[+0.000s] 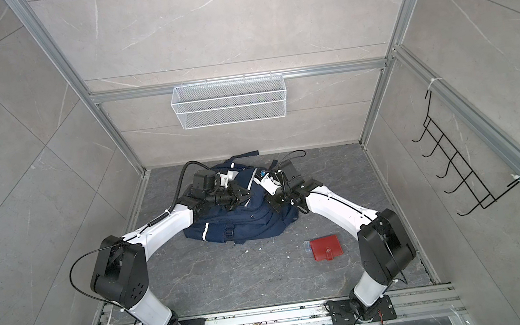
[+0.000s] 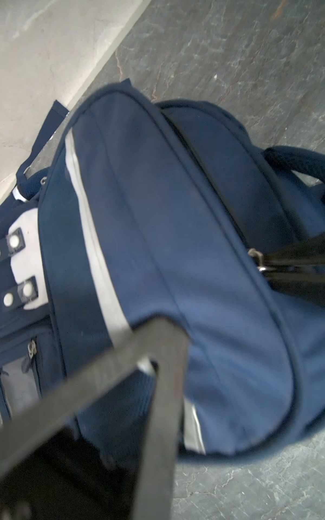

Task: Pack books, pencil case, and school supplies into a backpack
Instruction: Unzip the student bag at the top-center of the table.

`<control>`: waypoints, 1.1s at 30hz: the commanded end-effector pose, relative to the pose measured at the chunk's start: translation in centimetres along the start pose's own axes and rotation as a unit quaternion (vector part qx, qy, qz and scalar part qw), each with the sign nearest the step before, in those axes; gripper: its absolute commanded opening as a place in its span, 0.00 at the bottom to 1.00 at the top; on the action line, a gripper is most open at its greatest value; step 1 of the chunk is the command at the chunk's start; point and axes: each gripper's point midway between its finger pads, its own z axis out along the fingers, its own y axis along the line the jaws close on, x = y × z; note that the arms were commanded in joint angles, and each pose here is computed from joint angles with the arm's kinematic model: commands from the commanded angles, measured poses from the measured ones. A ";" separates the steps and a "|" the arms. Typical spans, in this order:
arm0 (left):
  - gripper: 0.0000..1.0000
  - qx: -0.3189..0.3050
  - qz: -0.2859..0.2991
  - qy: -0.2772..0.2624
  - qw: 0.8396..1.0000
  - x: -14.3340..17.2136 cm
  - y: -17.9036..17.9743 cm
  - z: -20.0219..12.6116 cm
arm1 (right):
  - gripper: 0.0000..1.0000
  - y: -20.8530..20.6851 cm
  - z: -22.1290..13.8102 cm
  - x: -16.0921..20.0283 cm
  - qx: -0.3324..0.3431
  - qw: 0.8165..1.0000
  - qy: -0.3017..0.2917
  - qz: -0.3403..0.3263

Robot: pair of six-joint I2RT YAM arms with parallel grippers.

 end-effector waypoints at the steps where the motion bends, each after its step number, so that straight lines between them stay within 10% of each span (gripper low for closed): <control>1: 0.00 0.109 0.055 -0.106 0.987 -5.8 -8.0 -1.8 | 0.00 5.6 -0.2 1.0 -0.077 0.997 0.018 0.003; 33: 0.00 0.135 0.002 -0.131 0.982 -6.1 -8.0 -0.7 | 0.00 13.0 2.7 -6.3 -0.174 0.976 -0.077 0.110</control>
